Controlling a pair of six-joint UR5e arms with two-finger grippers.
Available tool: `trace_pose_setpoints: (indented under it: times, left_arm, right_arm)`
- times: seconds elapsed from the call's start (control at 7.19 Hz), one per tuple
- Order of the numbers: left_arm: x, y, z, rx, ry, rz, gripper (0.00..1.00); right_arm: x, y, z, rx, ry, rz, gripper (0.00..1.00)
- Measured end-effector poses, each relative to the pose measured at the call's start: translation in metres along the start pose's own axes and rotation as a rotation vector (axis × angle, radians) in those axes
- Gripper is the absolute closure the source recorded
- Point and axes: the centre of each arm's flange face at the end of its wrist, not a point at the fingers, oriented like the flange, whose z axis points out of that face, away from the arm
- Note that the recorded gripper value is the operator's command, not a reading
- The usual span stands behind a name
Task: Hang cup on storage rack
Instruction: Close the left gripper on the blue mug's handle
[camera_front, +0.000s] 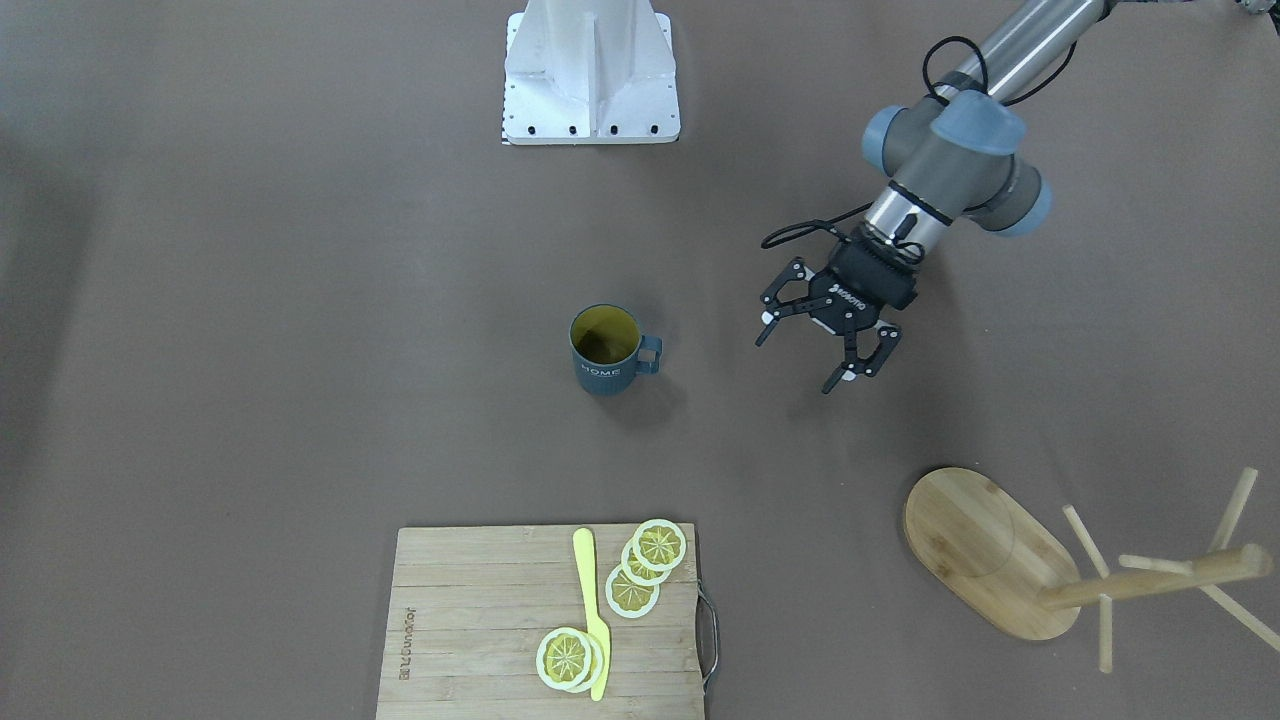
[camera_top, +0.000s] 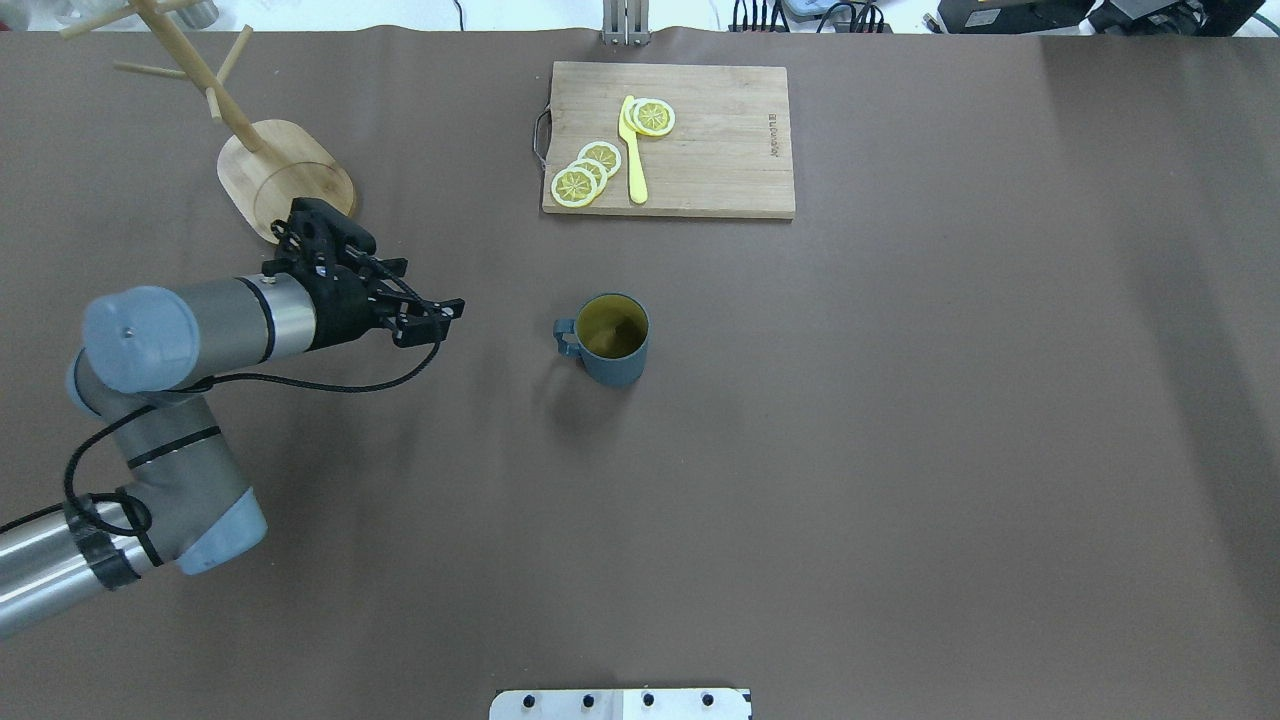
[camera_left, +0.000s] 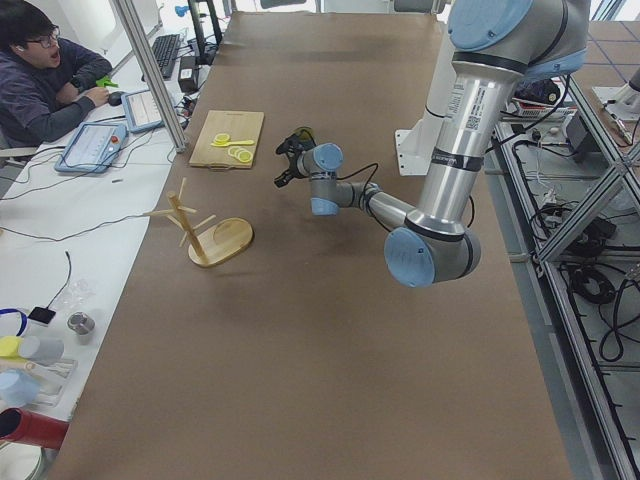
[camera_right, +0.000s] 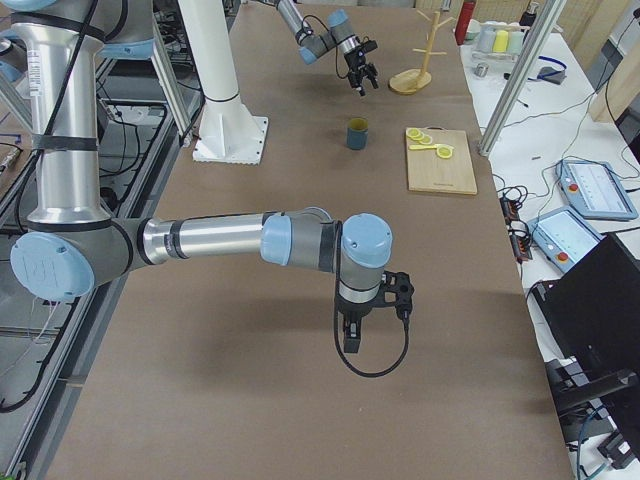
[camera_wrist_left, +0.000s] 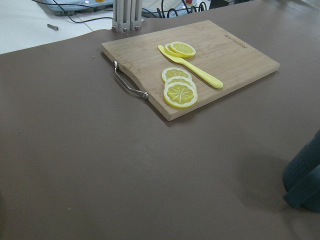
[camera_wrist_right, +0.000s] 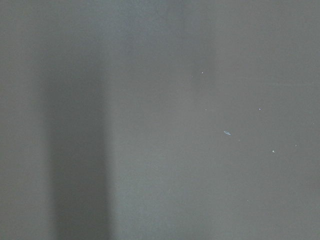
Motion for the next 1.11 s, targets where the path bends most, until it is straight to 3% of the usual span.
trace_pose_setpoints:
  times: [0.7,1.11]
  left_arm:
    - [0.066,0.020,0.030,-0.017,0.059,0.010,0.09]
    - [0.088,0.014,0.045,-0.019,0.080,-0.004,0.21]
  right_arm:
    - [0.003,0.004,0.003,-0.004,-0.004,0.009,0.00]
    - [0.003,0.007,0.003,-0.005,-0.004,0.011,0.00]
